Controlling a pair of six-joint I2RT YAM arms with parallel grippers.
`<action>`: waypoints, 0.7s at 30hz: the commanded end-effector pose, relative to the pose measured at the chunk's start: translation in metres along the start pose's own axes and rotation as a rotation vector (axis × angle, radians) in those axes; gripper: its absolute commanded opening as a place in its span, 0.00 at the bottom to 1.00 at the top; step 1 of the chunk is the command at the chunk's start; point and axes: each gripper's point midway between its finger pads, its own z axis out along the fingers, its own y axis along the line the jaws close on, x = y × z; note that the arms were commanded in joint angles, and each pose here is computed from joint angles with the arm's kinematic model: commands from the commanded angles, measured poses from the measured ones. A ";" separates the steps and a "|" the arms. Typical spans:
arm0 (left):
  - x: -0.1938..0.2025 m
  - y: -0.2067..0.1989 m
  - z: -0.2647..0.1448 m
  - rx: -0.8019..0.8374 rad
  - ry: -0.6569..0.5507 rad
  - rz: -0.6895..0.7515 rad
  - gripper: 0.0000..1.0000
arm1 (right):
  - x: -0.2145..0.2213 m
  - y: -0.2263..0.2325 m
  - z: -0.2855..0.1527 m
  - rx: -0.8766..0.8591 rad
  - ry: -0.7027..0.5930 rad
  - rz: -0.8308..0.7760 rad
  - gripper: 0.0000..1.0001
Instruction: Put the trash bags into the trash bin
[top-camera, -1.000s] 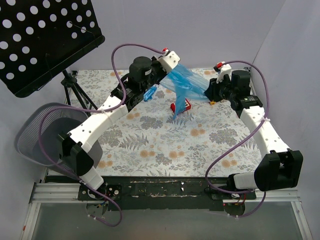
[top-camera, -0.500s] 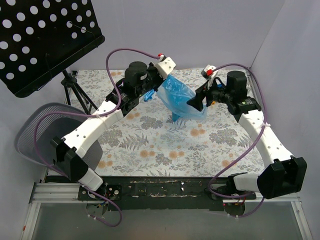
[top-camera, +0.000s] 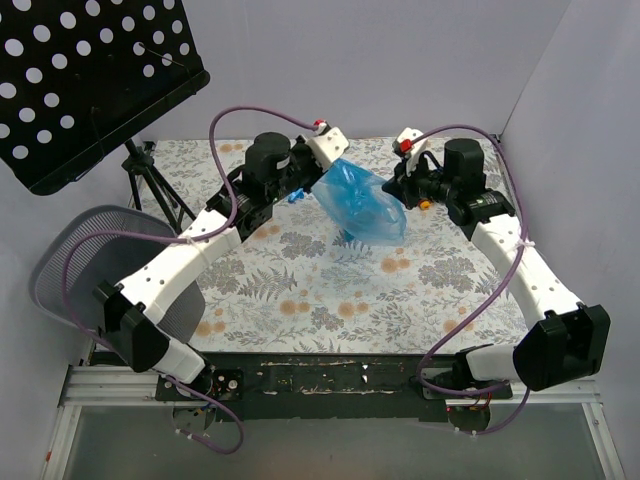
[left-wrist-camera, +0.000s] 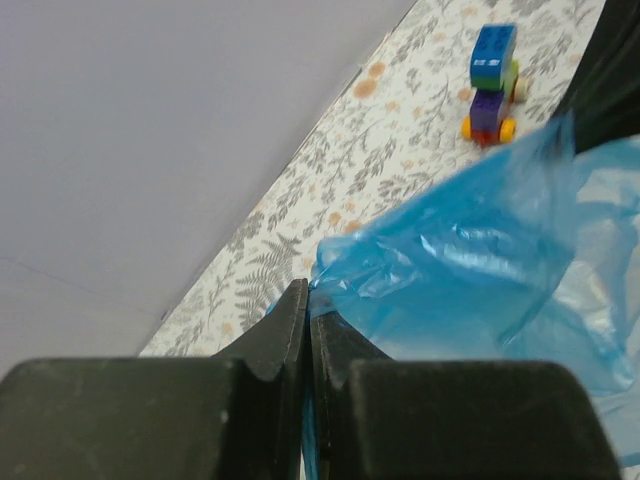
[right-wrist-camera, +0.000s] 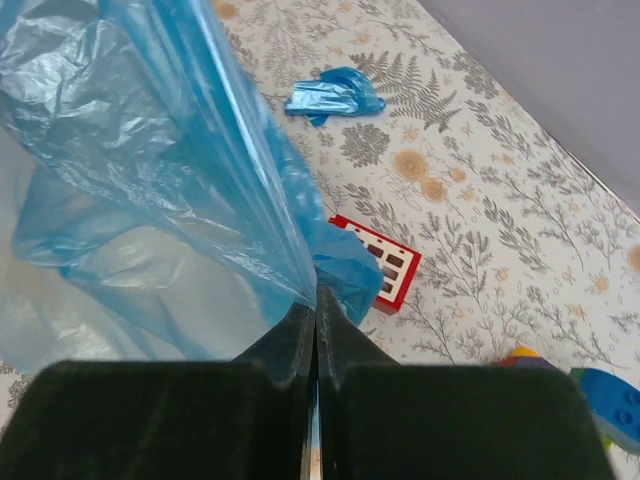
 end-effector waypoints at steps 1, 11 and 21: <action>0.020 0.020 -0.025 -0.124 0.059 0.084 0.00 | -0.017 -0.034 -0.022 0.163 -0.049 0.058 0.01; 0.057 0.046 -0.038 -0.272 0.147 0.114 0.00 | 0.019 -0.101 -0.072 0.443 -0.032 0.308 0.01; 0.064 0.066 -0.042 -0.347 0.171 0.076 0.00 | 0.052 -0.135 -0.114 0.676 0.017 0.395 0.01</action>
